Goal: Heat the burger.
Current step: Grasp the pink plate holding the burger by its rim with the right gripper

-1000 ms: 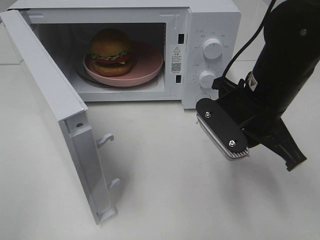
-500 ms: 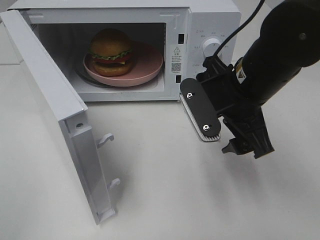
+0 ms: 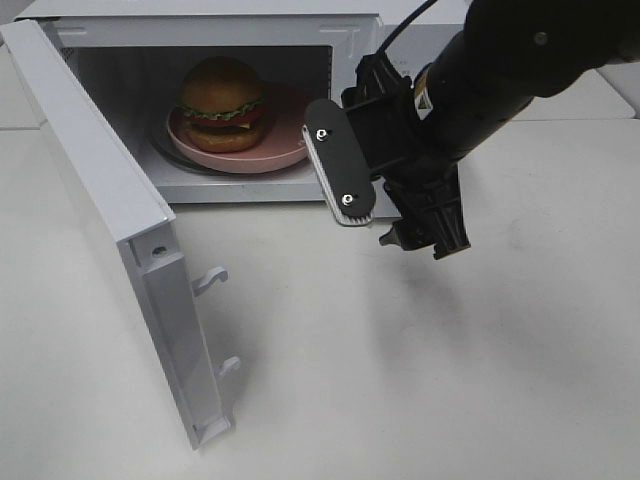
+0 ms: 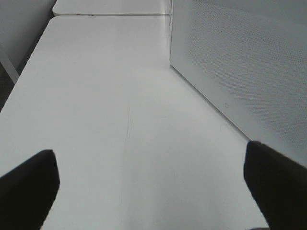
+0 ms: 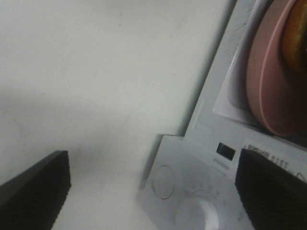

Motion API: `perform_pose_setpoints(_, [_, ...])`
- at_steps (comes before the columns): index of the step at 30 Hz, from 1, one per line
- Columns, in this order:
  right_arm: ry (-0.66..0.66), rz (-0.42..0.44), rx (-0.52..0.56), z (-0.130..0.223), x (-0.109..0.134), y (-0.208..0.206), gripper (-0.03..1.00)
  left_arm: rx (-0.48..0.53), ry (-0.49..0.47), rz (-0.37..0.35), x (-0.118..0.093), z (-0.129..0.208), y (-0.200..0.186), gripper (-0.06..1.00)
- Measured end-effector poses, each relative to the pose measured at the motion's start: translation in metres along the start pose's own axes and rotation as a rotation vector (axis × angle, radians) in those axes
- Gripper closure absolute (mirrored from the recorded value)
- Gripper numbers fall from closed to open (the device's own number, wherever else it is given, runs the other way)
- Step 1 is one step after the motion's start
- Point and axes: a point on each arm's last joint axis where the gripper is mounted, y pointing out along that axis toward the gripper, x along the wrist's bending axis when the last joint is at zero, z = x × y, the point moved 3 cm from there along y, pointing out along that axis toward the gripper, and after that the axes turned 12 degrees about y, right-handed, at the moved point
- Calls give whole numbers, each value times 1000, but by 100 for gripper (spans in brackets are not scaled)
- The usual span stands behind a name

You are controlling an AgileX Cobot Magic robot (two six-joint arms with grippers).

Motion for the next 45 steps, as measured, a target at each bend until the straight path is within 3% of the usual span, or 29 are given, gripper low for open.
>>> perform_pose_setpoints(31, [86,85,-64,-54,-60,76,12,0,0,0,0,0,0,-2])
perform_pose_setpoints(45, [124,91,-77,-69,-71,114,14,0,0,0,0,0,0,-2])
